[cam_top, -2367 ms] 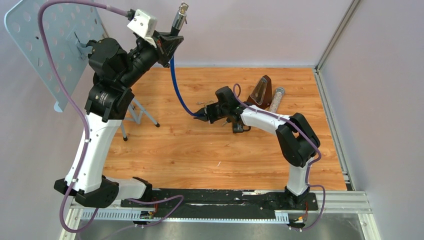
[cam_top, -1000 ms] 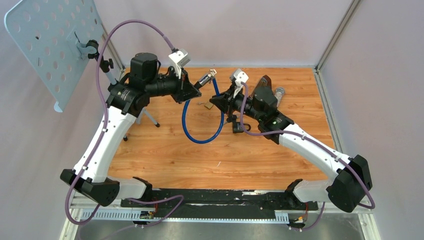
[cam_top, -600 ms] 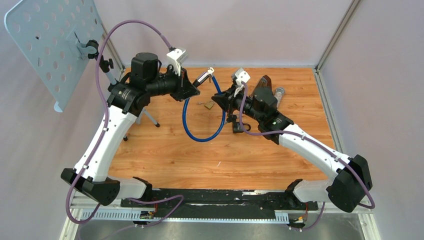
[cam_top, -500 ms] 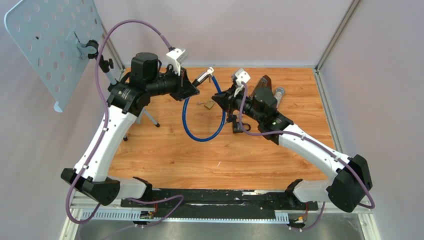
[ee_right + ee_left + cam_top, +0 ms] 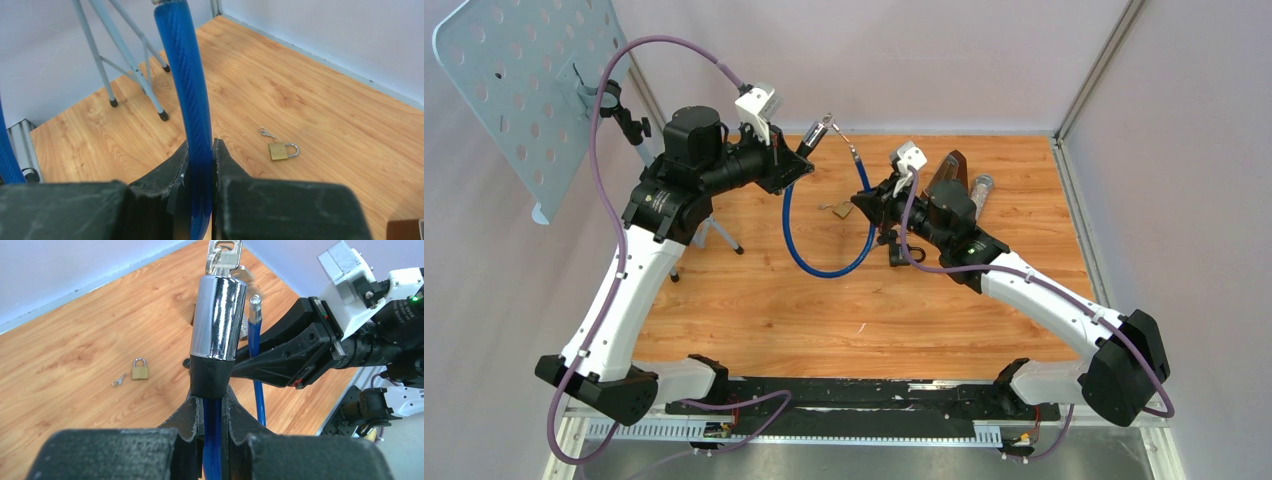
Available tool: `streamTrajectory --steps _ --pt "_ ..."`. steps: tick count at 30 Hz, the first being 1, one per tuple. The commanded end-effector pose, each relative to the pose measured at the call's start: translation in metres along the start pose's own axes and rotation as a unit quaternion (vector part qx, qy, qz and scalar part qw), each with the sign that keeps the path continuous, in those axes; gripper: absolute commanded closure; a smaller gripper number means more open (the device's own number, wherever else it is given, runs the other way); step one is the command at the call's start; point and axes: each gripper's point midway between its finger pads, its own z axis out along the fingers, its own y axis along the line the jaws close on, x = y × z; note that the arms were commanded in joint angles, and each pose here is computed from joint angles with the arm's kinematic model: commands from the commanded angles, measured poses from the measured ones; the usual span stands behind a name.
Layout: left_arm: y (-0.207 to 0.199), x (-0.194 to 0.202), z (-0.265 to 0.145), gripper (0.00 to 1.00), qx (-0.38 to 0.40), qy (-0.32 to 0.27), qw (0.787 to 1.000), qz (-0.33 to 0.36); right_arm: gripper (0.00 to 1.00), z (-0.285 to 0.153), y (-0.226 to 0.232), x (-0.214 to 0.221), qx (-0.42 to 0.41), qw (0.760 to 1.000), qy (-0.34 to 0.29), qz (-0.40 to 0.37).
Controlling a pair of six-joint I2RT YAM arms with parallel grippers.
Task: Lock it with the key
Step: Lock the lock.
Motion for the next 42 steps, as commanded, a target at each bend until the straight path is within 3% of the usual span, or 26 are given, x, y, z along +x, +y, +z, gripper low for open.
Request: streamTrajectory --steps 1,18,32,42 --pt "-0.008 -0.03 -0.004 1.0 0.014 -0.051 0.998 0.026 1.0 -0.006 0.038 -0.031 -0.094 0.994 -0.041 -0.037" --pt "-0.034 -0.007 -0.003 1.0 0.111 -0.009 0.991 0.068 1.0 0.011 0.051 -0.039 -0.108 0.991 -0.033 -0.067" --pt "-0.007 -0.006 0.0 1.0 0.037 -0.005 0.997 0.074 1.0 0.007 0.053 -0.042 -0.11 0.99 -0.049 -0.071" --pt "-0.015 -0.002 0.001 1.0 0.063 0.0 0.996 0.068 1.0 0.012 0.054 -0.036 -0.116 0.99 -0.04 -0.069"
